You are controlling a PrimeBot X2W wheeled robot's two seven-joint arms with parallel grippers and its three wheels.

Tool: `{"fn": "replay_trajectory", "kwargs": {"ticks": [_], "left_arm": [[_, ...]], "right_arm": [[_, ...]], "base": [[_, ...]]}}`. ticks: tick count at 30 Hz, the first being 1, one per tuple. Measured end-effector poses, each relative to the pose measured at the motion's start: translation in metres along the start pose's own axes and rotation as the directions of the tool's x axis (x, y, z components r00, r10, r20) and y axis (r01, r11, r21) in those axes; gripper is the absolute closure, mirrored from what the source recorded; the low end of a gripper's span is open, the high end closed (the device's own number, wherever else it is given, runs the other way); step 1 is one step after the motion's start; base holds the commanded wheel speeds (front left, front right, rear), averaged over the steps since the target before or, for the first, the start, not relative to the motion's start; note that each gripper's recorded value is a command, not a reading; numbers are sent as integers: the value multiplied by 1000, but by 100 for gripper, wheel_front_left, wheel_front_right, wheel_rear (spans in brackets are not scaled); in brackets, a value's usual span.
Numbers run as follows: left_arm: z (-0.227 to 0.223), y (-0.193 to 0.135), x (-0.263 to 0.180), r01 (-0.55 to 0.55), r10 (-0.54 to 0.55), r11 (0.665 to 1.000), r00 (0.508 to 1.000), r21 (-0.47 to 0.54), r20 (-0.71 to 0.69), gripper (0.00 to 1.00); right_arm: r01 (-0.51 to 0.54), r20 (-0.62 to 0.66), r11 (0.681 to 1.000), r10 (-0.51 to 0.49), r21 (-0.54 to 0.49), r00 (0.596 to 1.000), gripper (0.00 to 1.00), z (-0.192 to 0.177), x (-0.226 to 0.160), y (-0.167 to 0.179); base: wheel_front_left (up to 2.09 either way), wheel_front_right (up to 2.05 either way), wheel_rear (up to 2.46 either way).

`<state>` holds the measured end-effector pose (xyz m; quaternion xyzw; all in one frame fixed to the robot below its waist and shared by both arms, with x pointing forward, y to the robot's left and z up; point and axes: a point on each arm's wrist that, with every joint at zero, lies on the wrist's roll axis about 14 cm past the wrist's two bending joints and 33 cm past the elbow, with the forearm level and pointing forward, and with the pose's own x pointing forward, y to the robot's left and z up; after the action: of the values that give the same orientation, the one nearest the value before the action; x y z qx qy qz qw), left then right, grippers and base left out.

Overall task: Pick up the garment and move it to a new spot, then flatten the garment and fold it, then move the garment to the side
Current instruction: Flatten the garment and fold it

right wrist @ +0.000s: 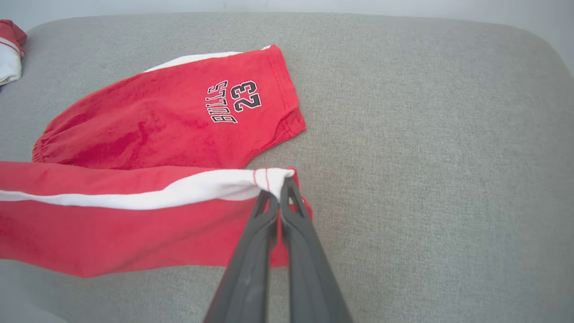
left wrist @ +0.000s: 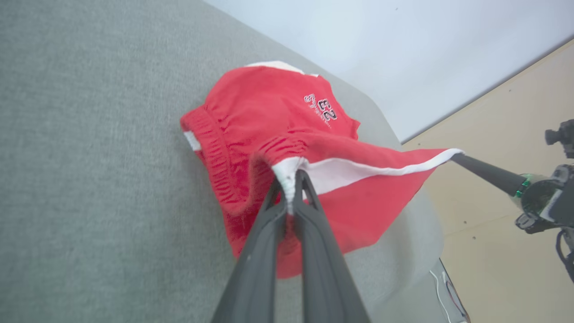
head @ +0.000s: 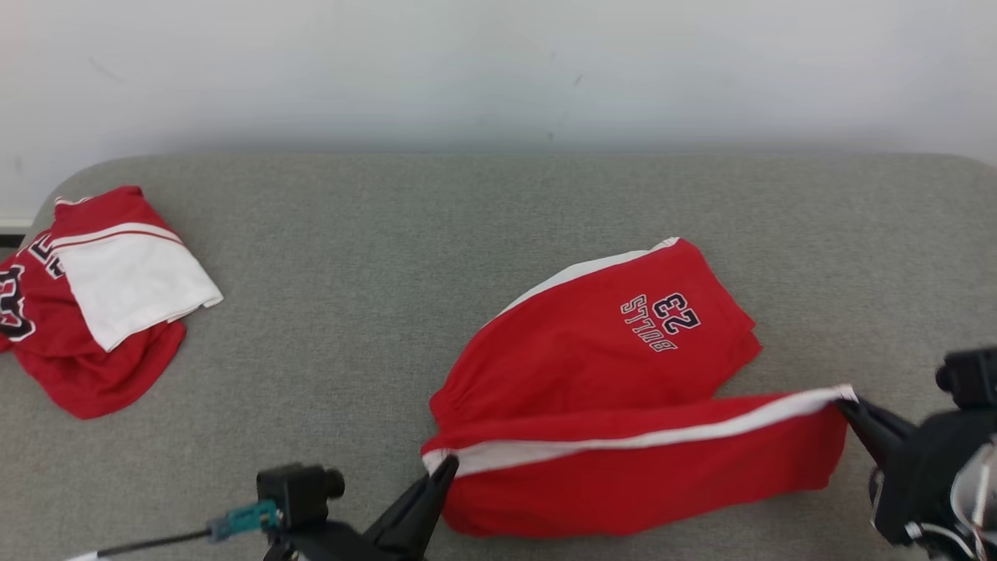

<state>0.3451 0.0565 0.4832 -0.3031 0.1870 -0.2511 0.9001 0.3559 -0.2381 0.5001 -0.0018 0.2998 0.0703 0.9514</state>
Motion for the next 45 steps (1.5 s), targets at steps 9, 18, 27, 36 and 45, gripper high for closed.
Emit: {"fn": "replay_trajectory", "kwargs": {"ticks": [9,18,27,36,45], "left_arm": [[36,16,35,-46,44,999,993,15,107,100],[47,44,65,-115,117,993,982,-22,148,100],[49,66,75,-164,167,986,973,-27,160,100],[55,82,75,-225,220,974,956,6,194,0],[65,90,45,-322,273,935,921,149,278,0]], "right_arm": [[-52,88,986,66,-157,994,100,57,73,17],[-22,170,963,70,-269,983,100,104,143,18],[-32,177,952,90,-305,980,100,112,192,28],[-80,142,958,123,-274,982,0,102,222,47],[-39,42,978,49,-204,998,0,92,195,22]], "base": [[0,0,0],[0,0,0],[0,0,0],[0,0,0],[0,0,0]]}}
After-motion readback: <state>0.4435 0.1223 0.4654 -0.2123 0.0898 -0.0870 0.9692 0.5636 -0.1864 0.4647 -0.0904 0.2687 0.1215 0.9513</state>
